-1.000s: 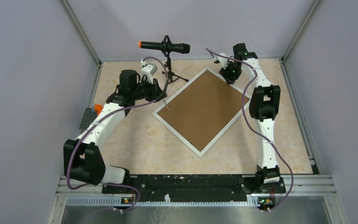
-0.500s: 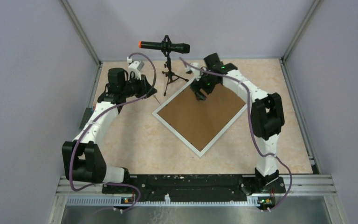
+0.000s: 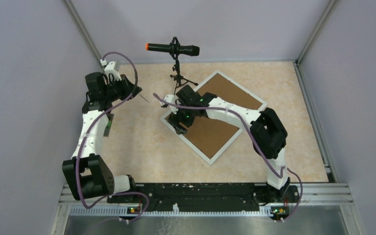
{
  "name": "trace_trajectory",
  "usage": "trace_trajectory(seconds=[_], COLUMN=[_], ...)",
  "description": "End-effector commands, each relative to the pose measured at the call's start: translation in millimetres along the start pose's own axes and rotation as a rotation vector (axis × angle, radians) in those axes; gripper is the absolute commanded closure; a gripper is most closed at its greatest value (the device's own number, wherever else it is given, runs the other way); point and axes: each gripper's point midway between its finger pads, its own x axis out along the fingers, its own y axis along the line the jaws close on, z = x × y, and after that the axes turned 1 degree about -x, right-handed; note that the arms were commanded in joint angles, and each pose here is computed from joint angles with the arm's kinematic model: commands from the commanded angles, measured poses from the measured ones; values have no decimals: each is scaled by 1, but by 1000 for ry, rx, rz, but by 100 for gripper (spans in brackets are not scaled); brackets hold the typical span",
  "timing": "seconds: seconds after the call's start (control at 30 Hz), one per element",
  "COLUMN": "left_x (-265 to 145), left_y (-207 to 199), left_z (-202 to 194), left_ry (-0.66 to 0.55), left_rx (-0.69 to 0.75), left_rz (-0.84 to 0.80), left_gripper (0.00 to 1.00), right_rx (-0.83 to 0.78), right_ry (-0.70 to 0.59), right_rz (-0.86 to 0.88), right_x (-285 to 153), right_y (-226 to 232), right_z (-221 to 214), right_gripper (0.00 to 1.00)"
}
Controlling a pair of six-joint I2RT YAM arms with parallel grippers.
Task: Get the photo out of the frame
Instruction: Adjust the photo frame at the center of the board.
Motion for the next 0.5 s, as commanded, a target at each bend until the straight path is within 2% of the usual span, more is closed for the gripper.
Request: trace_trajectory(seconds=[0.0,0.1,0.2,0.33,0.47], left_x=[-13,-14,-14,-15,-11], left_y=[-1,1,0,-2,0], left_z=[19,19,17,18,15], left_ry=[-66,-67,-66,-70,-62], left_rx=[24,14,23,45,40], left_rz=[-37,-49,-65,-82,-95], left_gripper=[100,100,100,100,100], right_rx=[-6,-27,-73,-146,-243], right_ry=[44,83,135,208,291], right_rz=[-32,-48,-56,-9,88], right_x=[32,49,61,61,36], right_y=[15,19,20,34,54], right_z=[-17,-31,-47,-76,-122], right_gripper=[31,34,41,61,72])
